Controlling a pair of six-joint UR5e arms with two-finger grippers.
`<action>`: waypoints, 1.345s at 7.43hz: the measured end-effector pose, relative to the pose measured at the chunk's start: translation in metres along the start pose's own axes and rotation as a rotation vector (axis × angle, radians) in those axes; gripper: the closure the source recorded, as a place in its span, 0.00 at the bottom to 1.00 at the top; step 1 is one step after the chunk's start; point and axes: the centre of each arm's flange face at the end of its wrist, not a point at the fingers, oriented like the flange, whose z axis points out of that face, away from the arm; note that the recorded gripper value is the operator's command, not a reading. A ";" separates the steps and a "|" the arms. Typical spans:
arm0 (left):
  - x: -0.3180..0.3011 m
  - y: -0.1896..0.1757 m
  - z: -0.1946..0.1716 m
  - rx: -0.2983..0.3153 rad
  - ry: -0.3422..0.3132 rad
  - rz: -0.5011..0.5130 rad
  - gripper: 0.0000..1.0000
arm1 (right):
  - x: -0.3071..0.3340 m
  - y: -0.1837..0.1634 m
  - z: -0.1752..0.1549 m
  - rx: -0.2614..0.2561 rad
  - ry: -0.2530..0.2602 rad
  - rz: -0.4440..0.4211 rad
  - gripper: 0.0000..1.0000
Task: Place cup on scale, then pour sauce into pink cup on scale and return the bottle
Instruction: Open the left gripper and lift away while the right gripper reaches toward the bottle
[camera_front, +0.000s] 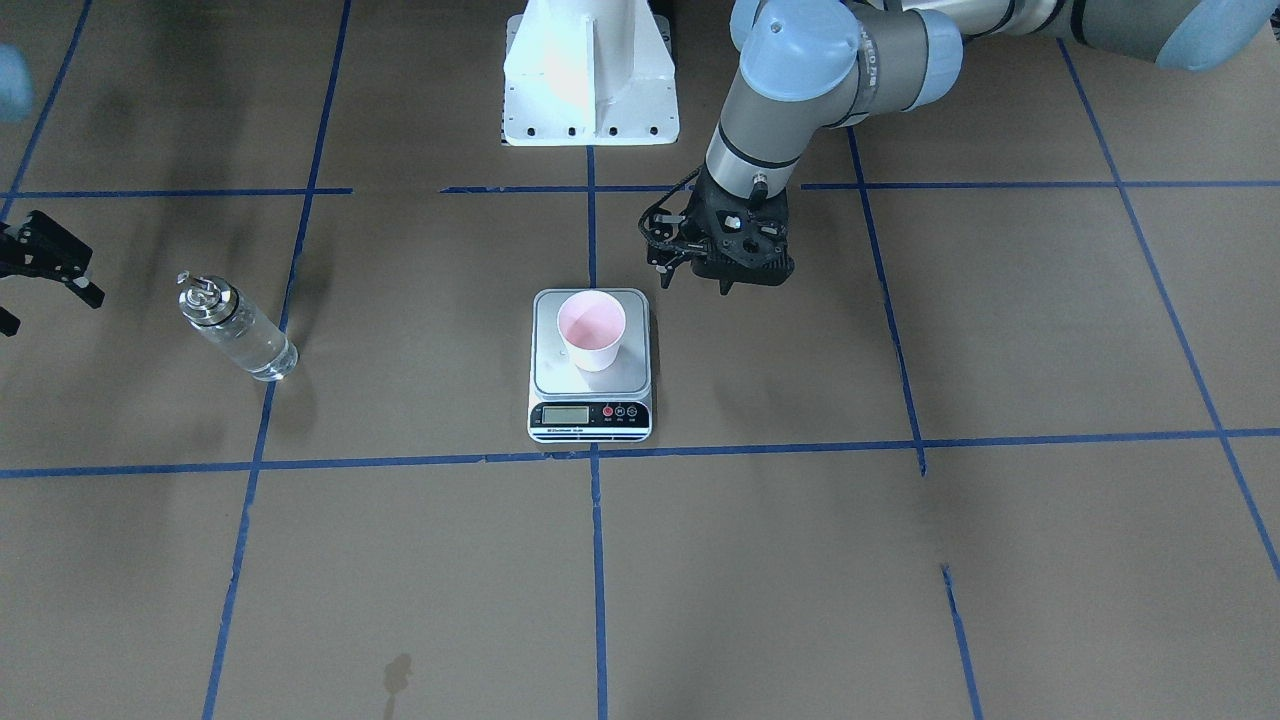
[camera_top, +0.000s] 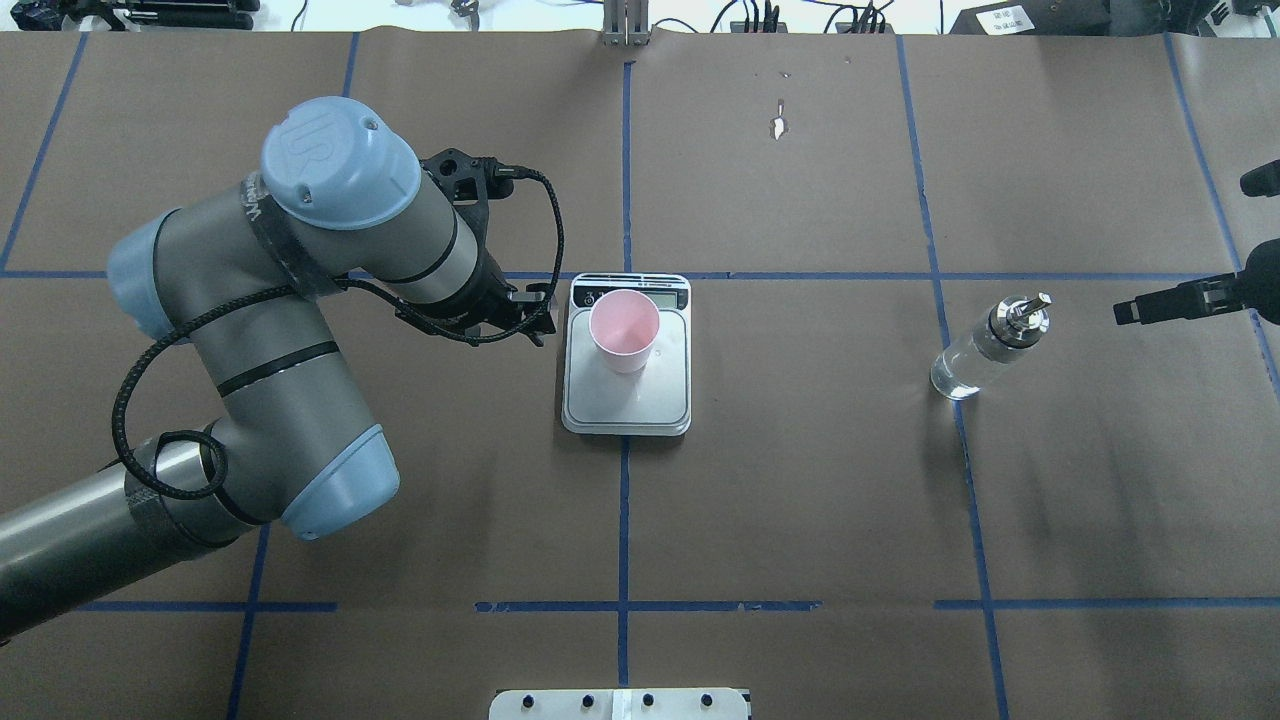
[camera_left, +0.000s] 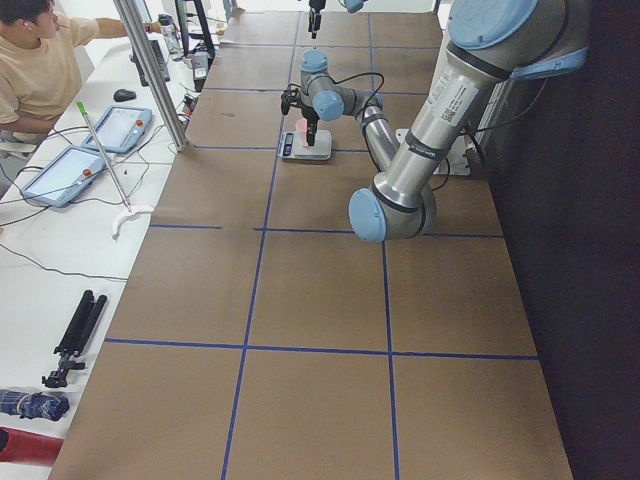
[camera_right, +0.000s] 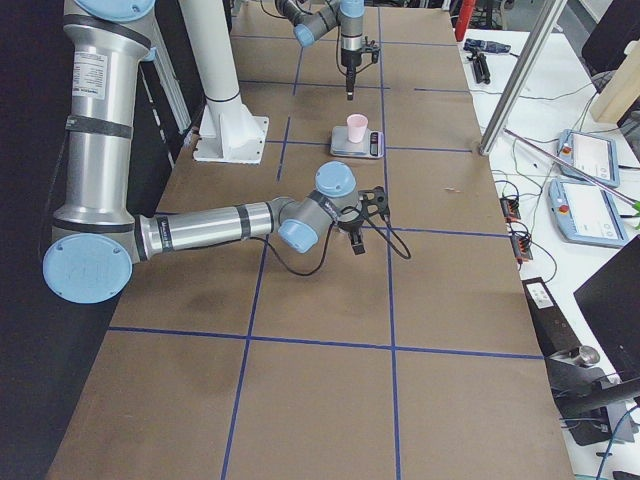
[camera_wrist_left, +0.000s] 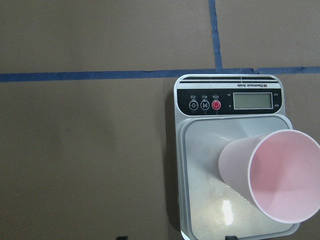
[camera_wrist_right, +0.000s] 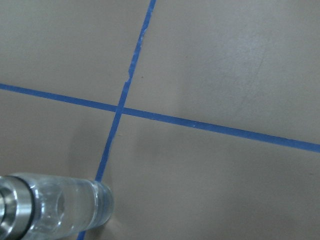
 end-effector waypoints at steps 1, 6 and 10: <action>-0.003 -0.002 0.000 0.003 -0.002 -0.003 0.28 | -0.008 0.011 0.008 -0.009 -0.018 -0.011 0.00; -0.045 -0.038 -0.032 0.071 -0.023 0.030 0.28 | -0.084 0.068 0.034 -0.087 -0.069 -0.058 0.00; -0.068 -0.050 -0.057 0.115 -0.026 0.032 0.28 | -0.167 0.115 0.080 0.088 0.032 0.088 0.00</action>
